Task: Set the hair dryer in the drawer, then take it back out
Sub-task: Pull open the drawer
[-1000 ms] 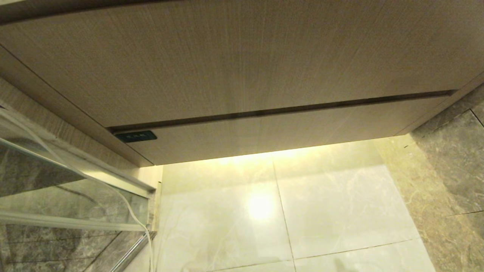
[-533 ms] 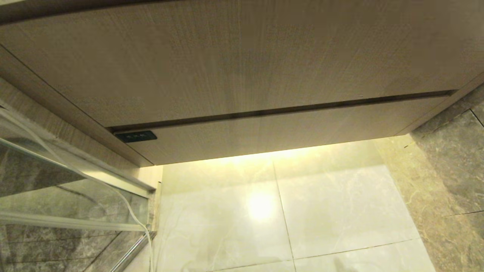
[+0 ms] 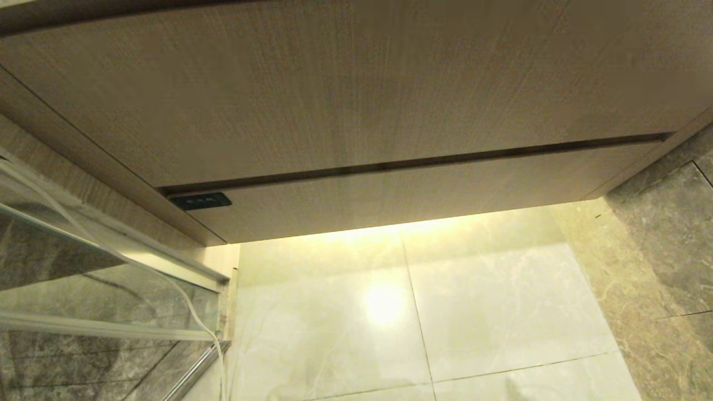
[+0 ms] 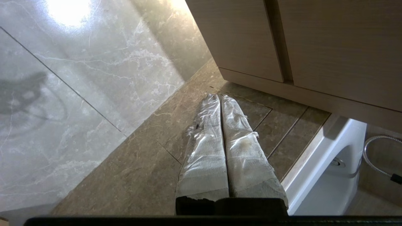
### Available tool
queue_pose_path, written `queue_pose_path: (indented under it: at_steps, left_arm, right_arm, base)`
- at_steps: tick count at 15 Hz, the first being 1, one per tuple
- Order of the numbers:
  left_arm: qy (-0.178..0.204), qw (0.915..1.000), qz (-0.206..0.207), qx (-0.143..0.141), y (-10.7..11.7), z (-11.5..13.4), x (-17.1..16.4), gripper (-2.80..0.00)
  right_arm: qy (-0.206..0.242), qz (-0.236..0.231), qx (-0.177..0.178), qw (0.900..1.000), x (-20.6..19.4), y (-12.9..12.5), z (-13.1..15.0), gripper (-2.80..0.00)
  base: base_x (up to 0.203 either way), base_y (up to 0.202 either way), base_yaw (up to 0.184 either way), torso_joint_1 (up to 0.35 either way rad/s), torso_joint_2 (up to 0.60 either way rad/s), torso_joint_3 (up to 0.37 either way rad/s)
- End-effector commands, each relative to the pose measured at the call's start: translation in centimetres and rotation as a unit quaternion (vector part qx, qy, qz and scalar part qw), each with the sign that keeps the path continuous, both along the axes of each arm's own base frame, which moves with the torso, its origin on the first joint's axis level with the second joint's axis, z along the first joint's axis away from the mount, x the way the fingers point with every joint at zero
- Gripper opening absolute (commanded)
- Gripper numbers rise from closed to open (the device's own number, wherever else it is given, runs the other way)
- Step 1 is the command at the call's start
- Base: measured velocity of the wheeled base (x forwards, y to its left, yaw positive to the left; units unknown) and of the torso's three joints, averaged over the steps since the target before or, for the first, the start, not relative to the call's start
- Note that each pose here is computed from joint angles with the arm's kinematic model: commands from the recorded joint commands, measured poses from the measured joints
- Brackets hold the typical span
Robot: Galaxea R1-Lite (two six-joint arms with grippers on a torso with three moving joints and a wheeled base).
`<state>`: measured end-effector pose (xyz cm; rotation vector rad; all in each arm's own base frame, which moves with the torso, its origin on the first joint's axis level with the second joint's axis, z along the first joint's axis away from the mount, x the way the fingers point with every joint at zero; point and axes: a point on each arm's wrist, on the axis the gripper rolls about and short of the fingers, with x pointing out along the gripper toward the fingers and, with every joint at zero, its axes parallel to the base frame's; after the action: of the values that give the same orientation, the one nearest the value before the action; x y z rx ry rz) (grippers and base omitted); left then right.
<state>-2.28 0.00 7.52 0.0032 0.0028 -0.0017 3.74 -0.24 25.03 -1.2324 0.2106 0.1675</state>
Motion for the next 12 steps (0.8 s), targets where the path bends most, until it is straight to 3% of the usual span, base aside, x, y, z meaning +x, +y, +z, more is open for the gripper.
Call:
queue_pose_path:
  at_steps: [1, 12]
  left_arm:
    - [0.0, 1.0, 0.0, 0.0, 0.0, 0.0, 0.0, 0.0]
    - [-0.001, 1.0, 0.0, 0.0, 0.0, 0.01, 0.0, 0.0]
  right_arm:
    - [-0.005, -0.003, 0.005, 1.0, -0.15, 0.02, 0.02, -2.8]
    - [0.0, -0.003, 0.009, 1.0, -0.03, 0.0, -0.24, -2.8]
  base:
    - [0.0, 0.0, 0.0, 0.0, 0.0, 0.0]
    - [0.0, 0.0, 0.0, 0.0, 0.0, 0.0]
